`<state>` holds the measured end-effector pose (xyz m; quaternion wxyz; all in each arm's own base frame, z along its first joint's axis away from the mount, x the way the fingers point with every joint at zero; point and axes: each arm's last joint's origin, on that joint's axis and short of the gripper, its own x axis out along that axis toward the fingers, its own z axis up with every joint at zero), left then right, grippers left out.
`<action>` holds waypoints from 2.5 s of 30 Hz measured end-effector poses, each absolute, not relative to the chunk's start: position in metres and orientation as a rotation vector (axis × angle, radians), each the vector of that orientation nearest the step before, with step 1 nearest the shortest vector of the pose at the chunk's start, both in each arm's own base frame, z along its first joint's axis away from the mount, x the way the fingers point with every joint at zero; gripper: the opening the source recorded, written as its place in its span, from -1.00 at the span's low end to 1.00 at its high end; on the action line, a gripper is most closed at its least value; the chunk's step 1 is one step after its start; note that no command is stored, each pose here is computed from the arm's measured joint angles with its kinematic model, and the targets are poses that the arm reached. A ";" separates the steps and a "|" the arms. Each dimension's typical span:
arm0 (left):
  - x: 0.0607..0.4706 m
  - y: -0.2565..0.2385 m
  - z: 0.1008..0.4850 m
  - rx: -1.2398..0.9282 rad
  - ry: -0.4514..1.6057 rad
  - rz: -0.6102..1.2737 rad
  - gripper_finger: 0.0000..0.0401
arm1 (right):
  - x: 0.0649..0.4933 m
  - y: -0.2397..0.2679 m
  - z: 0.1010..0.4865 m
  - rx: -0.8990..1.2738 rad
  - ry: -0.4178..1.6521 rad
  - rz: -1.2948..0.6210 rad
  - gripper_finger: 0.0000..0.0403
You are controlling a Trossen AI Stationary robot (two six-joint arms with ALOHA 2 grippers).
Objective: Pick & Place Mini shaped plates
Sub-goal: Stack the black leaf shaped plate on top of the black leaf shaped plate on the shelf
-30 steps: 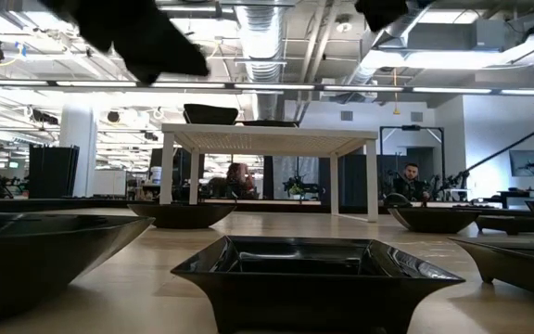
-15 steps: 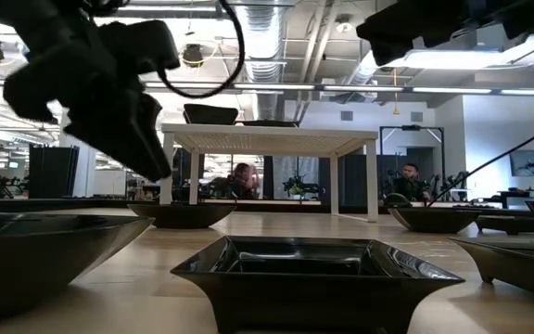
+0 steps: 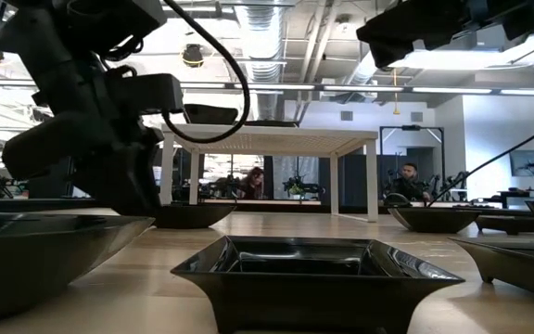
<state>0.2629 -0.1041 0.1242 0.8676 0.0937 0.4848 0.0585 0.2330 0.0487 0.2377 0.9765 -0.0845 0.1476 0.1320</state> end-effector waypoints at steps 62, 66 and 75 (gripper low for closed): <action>0.352 0.046 0.259 0.415 0.874 0.358 -0.94 | 0.231 0.049 0.233 -0.176 0.355 0.272 -0.64; 0.352 0.047 0.260 0.445 0.871 0.351 -0.86 | 0.231 0.049 0.233 -0.176 0.354 0.272 -0.64; 0.349 0.039 0.271 0.528 0.848 0.422 -0.59 | 0.231 0.048 0.233 -0.185 0.349 0.271 -0.64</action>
